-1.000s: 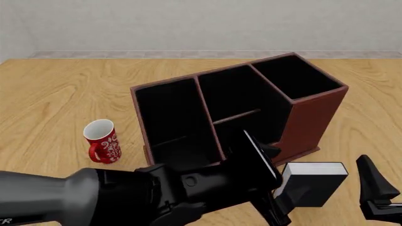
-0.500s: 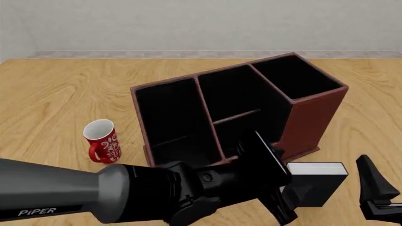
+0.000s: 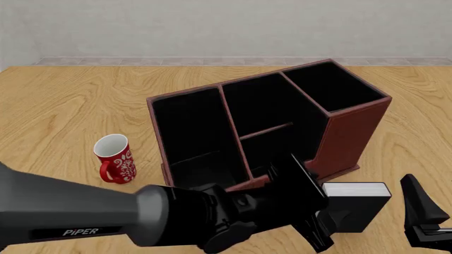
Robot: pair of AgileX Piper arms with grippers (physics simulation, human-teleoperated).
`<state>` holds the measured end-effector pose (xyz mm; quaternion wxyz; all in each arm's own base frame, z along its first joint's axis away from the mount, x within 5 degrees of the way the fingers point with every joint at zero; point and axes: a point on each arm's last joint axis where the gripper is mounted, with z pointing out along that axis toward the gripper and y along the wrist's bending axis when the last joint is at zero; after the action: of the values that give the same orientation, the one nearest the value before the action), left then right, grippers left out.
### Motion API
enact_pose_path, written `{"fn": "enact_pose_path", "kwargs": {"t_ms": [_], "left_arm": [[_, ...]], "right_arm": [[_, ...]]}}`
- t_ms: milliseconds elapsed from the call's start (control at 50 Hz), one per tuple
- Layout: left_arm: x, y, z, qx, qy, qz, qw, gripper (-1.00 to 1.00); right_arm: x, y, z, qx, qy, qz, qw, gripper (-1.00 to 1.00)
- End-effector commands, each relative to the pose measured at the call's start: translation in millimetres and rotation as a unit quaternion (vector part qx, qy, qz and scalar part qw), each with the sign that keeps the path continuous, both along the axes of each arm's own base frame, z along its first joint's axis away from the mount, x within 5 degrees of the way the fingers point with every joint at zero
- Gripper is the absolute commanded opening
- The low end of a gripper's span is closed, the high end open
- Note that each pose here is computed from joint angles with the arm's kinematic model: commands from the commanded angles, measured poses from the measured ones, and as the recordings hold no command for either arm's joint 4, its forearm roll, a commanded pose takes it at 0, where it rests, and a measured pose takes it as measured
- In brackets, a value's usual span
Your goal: Pick up the book and place it in the back compartment of the caddy.
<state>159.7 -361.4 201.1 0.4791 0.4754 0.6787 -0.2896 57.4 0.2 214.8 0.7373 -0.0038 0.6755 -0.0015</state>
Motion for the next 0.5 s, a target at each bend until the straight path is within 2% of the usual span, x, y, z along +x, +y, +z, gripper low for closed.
{"fn": "enact_pose_path", "kwargs": {"t_ms": [20,340,500], "left_arm": [[3.6,-4.4,-10.8,0.007,0.006,0.003,0.9999,1.0],[11.1,-10.4,-19.1,0.013,0.009,0.009,0.9998,1.0],[10.9,-16.1,-22.8,0.023,-0.001,0.0,0.9997,1.0]], "right_arm": [[0.4,0.0,-0.1,0.001,0.0,0.0,1.0,1.0],[0.8,0.0,-0.1,-0.002,-0.001,0.0,1.0,1.0],[0.0,0.0,0.0,0.0,0.0,0.0,1.0,1.0]]}}
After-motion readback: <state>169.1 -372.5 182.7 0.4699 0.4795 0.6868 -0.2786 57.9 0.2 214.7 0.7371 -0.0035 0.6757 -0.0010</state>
